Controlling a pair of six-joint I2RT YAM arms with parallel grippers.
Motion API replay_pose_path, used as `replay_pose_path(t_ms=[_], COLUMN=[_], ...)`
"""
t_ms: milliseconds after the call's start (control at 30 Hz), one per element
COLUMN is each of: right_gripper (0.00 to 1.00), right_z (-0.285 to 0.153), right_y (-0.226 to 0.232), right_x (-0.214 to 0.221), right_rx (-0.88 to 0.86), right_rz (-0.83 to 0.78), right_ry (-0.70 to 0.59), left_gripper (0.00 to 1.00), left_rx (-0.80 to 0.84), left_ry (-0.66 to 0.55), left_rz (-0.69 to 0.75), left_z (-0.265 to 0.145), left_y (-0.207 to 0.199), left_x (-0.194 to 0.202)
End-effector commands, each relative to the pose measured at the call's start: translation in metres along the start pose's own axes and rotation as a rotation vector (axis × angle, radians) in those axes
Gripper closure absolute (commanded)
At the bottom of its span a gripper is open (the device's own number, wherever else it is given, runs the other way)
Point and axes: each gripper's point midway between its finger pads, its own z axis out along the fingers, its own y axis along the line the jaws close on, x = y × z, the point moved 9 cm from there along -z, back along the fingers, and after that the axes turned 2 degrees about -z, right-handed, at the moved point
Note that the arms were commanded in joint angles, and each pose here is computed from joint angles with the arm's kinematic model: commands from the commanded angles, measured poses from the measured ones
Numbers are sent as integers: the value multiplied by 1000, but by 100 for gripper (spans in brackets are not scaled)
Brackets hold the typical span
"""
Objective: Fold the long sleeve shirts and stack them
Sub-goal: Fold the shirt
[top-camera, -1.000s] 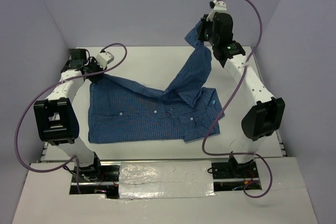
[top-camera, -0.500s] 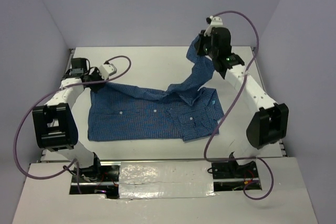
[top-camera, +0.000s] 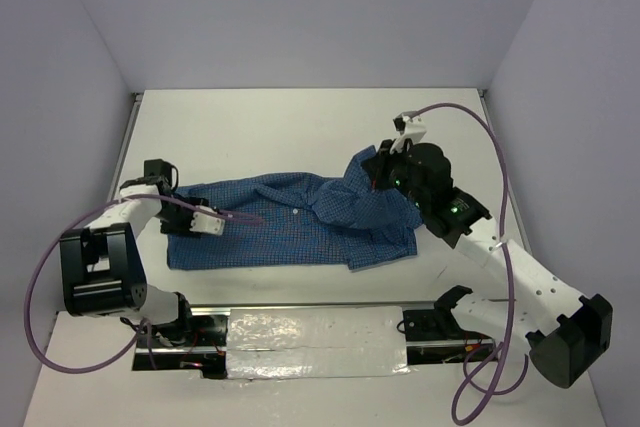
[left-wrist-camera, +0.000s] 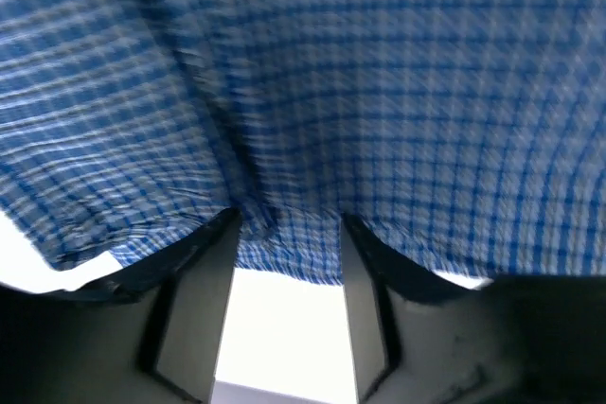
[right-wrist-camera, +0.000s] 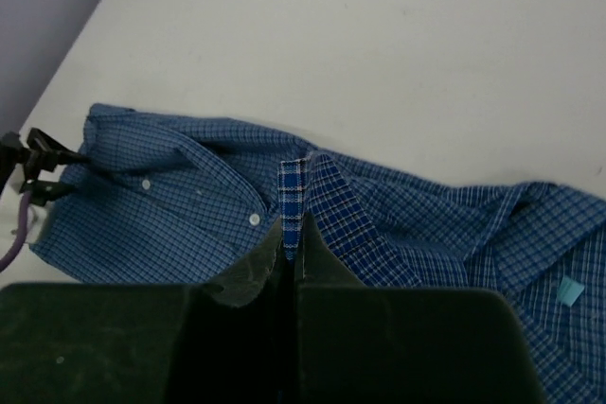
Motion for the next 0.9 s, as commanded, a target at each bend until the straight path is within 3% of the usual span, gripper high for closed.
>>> replay_pose_path(t_ms=[0, 67, 167, 267, 367, 700, 867], right_gripper=[100, 100, 100, 100, 100, 100, 100], right_z=[-4, -5, -5, -4, -2, 0, 0], right_y=[-4, -4, -6, -7, -7, -9, -10], right_x=[18, 21, 24, 27, 26, 34, 37], right_rx=[42, 47, 65, 64, 64, 72, 91], right_rz=[67, 71, 66, 61, 54, 43, 40], right_ry=[45, 59, 77, 81, 89, 137, 154], left_gripper=[39, 35, 37, 47, 44, 29, 28], left_rx=[-10, -49, -85, -96, -35, 1, 2], left_ry=[88, 65, -53, -216, -245, -246, -263], left_rz=[213, 173, -24, -405, -576, -627, -689], left_z=[-15, -32, -63, -73, -60, -22, -6], left_y=[9, 29, 59, 85, 95, 85, 89], left_x=[4, 1, -9, -15, -12, -7, -14])
